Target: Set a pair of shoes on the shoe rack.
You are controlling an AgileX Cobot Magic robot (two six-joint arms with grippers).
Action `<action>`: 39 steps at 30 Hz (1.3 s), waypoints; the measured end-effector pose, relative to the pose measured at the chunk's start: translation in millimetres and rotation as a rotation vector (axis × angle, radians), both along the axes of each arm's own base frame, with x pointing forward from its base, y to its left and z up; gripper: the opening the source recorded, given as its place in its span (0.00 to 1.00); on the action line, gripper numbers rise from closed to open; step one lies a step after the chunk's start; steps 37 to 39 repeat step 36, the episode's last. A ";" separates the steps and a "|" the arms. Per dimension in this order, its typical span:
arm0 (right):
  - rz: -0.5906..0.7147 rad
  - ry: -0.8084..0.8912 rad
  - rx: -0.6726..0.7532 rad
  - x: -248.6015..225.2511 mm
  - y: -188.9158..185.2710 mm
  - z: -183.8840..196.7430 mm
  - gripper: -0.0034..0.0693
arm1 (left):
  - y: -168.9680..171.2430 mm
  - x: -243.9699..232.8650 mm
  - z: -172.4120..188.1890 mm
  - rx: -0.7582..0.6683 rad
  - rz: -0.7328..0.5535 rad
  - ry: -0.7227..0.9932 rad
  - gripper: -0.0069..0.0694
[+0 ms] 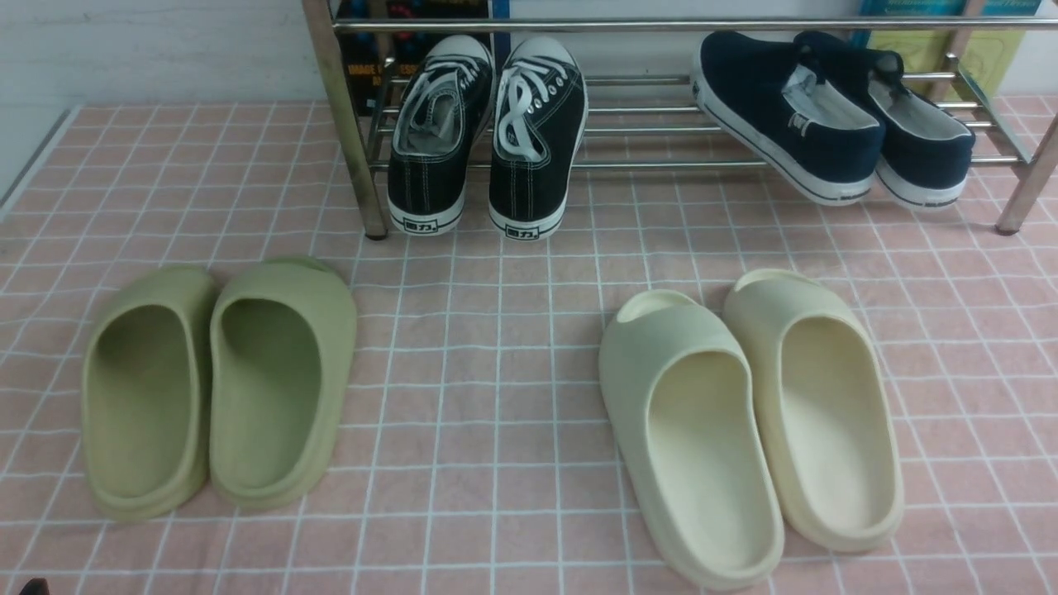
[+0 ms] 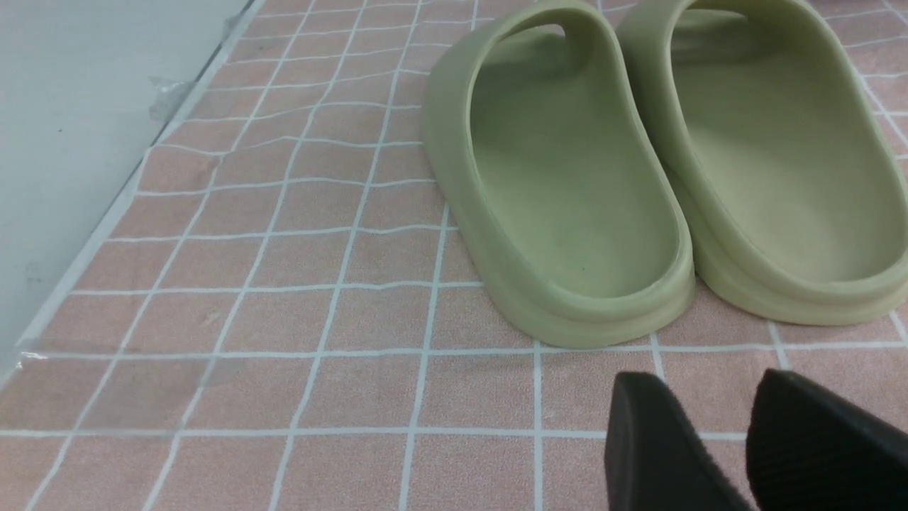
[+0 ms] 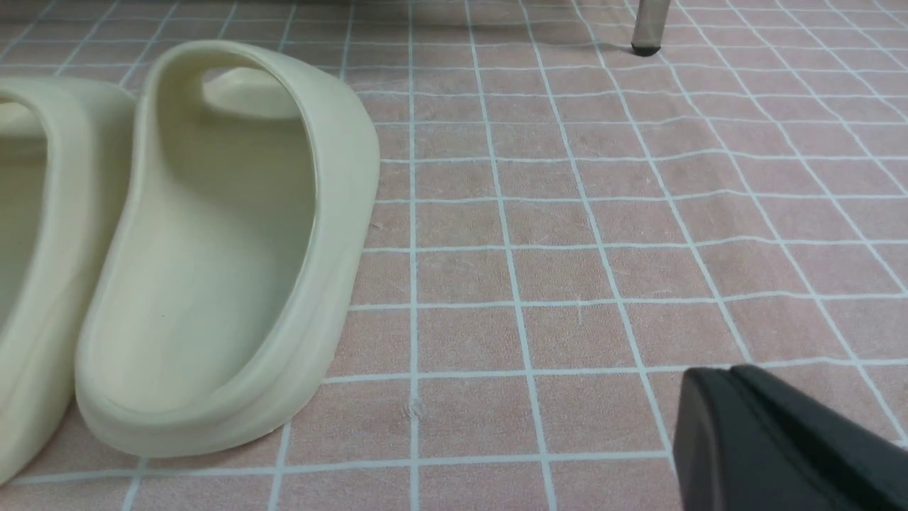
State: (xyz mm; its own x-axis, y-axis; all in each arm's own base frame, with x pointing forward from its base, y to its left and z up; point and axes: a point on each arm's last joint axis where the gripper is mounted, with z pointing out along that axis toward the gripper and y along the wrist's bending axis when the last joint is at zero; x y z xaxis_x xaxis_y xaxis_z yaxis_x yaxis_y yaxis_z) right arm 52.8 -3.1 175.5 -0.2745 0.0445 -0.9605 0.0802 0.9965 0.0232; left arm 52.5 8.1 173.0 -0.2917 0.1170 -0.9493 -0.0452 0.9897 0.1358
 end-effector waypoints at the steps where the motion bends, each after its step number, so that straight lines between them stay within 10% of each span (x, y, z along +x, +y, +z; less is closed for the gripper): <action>1: 0.000 0.000 0.000 0.0 0.0 0.0 0.06 | 0.0 0.0 0.0 0.000 0.000 0.000 0.40; 39: 0.000 0.000 0.000 0.0 0.0 0.0 0.11 | 0.0 0.0 0.0 0.000 0.000 0.000 0.40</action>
